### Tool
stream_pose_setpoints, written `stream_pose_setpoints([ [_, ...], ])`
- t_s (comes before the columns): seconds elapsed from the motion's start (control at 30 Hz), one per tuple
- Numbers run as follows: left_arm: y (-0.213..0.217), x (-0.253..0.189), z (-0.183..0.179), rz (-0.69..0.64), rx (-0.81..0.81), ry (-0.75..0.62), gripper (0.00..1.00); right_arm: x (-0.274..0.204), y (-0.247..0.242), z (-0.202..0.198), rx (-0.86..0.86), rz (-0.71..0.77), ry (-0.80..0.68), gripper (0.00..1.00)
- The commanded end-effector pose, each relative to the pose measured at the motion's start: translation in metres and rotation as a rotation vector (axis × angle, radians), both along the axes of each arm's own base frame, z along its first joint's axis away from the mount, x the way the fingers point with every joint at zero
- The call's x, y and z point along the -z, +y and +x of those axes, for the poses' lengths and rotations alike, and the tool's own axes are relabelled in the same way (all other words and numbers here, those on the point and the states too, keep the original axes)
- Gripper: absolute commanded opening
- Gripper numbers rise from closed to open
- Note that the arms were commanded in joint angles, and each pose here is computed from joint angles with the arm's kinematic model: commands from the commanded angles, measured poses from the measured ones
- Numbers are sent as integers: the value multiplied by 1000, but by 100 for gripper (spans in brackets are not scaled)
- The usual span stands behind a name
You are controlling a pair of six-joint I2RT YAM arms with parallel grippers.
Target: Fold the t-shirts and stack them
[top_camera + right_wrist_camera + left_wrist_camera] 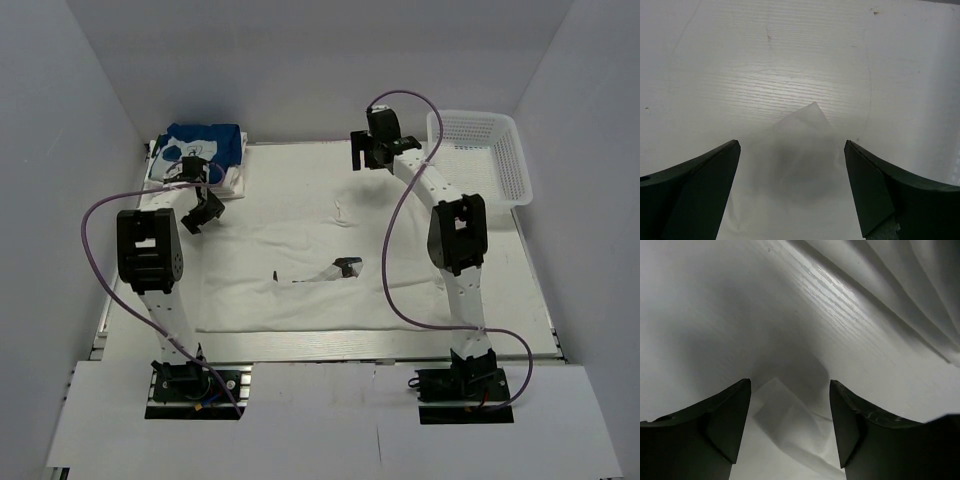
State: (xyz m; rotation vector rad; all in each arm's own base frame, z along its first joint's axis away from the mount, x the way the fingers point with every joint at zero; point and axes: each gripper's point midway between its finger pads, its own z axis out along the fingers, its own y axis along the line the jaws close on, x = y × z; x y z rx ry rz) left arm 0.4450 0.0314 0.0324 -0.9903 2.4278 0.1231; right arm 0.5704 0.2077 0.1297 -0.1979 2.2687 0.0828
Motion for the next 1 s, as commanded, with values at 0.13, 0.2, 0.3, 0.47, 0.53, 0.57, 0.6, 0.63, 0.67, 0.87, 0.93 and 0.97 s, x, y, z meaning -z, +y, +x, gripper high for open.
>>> stream_pose_setpoints([
  [0.13,3,16,-3,16,26,58,60,-7,-14,45,-3,-14,-121,90],
  [0.2,0,21,-6,3,32,65,56,7,-15,49,0,-8,-102,90],
  [0.3,-2,32,-15,-4,45,84,45,27,-14,51,-3,15,-68,90],
  [0.47,-4,37,-8,-15,50,81,12,59,-16,51,1,11,-10,90],
  [0.53,-5,31,0,-21,64,61,0,67,-19,50,9,12,7,90],
  [0.57,-8,30,3,-34,70,49,0,74,-20,48,15,17,25,90],
  [0.6,-8,30,3,-34,70,49,0,78,-22,48,18,14,32,90],
  [0.63,-8,29,5,-34,71,40,0,81,-22,49,16,24,35,90],
  [0.67,-8,27,2,-34,71,38,0,84,-22,49,17,26,40,90],
  [0.87,-4,9,-2,-9,60,-6,0,98,-20,50,10,35,55,86],
  [0.93,-4,0,-1,-7,60,-35,0,105,-21,47,10,27,71,69],
  [0.97,-4,1,-5,-7,60,-31,0,108,-20,44,9,22,86,64],
])
